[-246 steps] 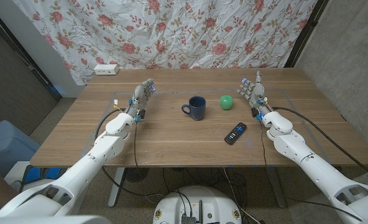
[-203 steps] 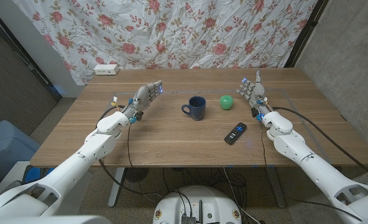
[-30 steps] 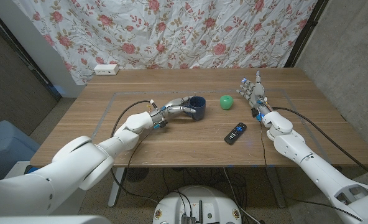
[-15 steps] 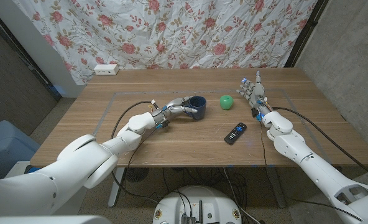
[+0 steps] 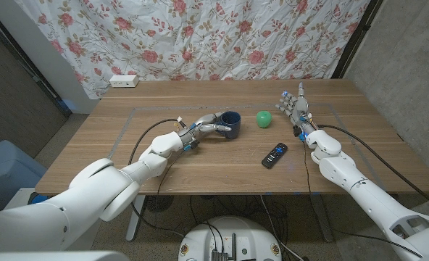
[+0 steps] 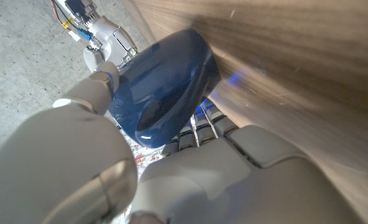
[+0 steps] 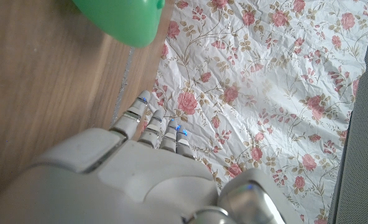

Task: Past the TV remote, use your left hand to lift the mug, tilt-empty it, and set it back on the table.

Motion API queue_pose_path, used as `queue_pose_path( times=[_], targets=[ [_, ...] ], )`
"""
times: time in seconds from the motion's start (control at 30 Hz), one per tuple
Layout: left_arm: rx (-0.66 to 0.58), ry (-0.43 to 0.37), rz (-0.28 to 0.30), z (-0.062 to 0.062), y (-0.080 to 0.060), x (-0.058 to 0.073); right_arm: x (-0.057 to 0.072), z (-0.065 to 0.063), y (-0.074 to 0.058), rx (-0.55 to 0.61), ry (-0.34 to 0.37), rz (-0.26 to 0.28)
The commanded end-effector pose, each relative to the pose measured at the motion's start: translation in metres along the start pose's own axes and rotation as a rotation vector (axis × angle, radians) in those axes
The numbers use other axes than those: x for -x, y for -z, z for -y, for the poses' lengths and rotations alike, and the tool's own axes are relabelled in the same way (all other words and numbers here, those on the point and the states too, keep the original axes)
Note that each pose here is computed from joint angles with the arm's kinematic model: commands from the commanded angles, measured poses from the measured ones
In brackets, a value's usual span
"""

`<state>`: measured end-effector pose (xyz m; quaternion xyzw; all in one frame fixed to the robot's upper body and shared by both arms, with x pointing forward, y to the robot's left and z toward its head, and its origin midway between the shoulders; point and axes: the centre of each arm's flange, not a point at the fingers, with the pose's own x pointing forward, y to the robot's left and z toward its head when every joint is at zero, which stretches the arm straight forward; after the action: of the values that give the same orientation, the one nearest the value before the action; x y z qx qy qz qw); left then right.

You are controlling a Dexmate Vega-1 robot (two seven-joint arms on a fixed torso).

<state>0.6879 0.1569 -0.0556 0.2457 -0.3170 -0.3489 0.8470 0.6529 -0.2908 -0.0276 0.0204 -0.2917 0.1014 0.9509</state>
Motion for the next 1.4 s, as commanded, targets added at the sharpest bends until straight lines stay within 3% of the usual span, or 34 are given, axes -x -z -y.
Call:
queue_pose_path(
  times=[0.03, 0.93, 1.4],
  targets=[
    [0.037, -0.021, -0.001, 0.0084, 0.0038, -0.003, 0.0, -0.0002, -0.0001, 0.0, 0.0, 0.0],
    [0.027, -0.135, -0.005, 0.0163, 0.0097, -0.0057, -0.0002, -0.0001, -0.0002, 0.0, 0.0, 0.0],
    [0.022, -0.2, 0.034, 0.0114, 0.0048, -0.0006, -0.0002, -0.0002, -0.0002, 0.0, 0.0, 0.0]
  ],
)
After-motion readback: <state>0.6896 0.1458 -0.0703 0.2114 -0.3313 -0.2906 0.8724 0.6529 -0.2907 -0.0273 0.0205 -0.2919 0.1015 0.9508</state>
